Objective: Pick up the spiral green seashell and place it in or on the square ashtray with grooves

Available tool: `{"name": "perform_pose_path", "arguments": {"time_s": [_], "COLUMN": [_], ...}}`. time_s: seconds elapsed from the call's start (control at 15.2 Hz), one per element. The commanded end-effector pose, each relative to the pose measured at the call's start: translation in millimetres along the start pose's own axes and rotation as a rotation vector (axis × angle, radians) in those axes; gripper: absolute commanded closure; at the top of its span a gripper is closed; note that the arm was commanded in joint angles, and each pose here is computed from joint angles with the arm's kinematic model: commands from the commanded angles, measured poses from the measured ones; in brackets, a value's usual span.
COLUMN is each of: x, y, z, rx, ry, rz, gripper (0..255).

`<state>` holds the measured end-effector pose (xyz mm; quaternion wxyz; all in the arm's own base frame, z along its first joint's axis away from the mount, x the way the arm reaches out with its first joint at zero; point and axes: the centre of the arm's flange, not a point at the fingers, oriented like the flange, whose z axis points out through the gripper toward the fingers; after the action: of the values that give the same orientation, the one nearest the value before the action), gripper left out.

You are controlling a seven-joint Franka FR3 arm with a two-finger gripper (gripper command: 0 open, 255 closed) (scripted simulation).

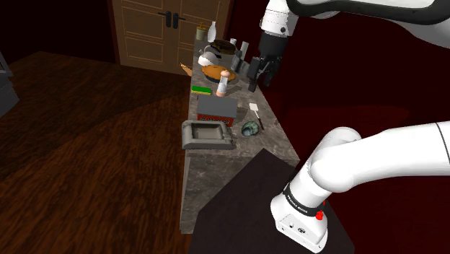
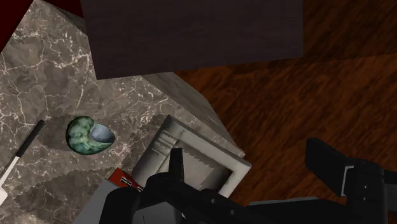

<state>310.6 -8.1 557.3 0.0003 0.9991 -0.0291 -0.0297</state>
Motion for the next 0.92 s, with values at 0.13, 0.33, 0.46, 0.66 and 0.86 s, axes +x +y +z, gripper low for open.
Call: {"name": "perform_pose_path", "arguments": {"time_s": [0.13,0.33,0.46,0.66,0.86], "x": [5.8,14.6,20.5,29.5,38.7], "y": [15.0,37.8,53.2,76.5,100.0], "z": [20.0,49.8,69.5,98.8,127.9], "rx": [-0.008,-0.021,-0.030,-0.042,-0.055], "ry": [-0.002,-0.005,-0.007,-0.010,-0.013], "rz": [-0.006,-0.016,-0.022,-0.032,-0.041], "gripper": [0,0,0,0,0]}}
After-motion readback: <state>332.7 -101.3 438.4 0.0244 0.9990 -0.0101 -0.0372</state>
